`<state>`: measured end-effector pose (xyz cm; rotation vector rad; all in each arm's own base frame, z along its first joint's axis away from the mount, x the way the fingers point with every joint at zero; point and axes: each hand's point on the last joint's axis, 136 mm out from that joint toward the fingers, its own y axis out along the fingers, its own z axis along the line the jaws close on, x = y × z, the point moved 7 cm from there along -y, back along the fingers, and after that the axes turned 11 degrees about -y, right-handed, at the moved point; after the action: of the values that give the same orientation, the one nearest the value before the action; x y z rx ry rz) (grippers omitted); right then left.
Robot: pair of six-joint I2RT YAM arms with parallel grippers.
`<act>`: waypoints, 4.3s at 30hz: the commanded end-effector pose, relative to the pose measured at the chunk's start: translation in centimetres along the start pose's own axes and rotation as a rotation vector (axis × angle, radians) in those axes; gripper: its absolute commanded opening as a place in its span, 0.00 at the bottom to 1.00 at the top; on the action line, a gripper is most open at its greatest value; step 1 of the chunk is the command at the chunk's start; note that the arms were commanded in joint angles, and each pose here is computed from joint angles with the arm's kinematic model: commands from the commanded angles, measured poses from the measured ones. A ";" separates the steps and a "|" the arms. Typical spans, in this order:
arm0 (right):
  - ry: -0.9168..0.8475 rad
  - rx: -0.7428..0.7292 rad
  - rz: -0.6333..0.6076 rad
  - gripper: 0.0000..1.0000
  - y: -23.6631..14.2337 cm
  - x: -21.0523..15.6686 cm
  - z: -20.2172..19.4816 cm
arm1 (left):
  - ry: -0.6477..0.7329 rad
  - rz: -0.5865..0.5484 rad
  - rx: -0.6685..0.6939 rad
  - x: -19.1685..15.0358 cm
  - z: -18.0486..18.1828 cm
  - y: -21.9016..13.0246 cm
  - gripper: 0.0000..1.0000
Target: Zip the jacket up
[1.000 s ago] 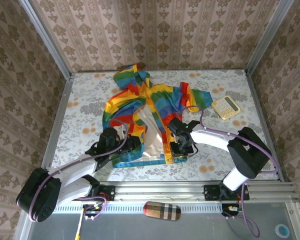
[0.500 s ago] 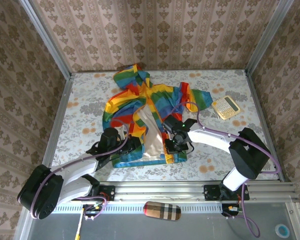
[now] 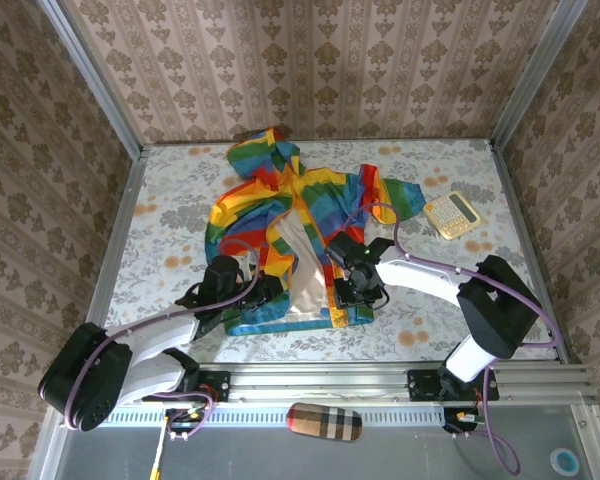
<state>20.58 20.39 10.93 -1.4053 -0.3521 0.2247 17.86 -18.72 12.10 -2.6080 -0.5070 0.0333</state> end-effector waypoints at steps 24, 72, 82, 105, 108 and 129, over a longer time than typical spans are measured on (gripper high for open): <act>-0.069 -0.019 -0.049 0.00 -1.9 1.5 2.4 | 0.049 0.001 -0.026 -0.4 -0.4 -0.1 0.00; -0.009 0.217 -0.291 0.37 -1.1 1.0 3.2 | 0.036 0.124 0.030 -0.7 1.3 2.8 0.00; 0.071 0.245 -0.348 0.43 0.5 -0.7 1.8 | 0.035 0.150 0.040 -0.9 1.1 2.9 0.00; -0.002 0.225 -0.338 0.08 -1.4 1.9 3.1 | 0.097 0.096 0.064 -0.9 -0.7 1.1 0.00; -0.042 0.221 -0.332 0.04 -2.5 2.5 3.6 | 0.124 0.075 0.071 -0.8 -1.3 0.3 0.00; 0.006 0.247 -0.241 0.07 -0.6 4.0 4.7 | 0.172 0.240 0.046 -2.6 -1.0 4.4 0.00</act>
<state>22.26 25.66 12.77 -1.1378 -0.4779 0.0711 16.67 -22.64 10.32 -2.5319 -0.1700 -0.0436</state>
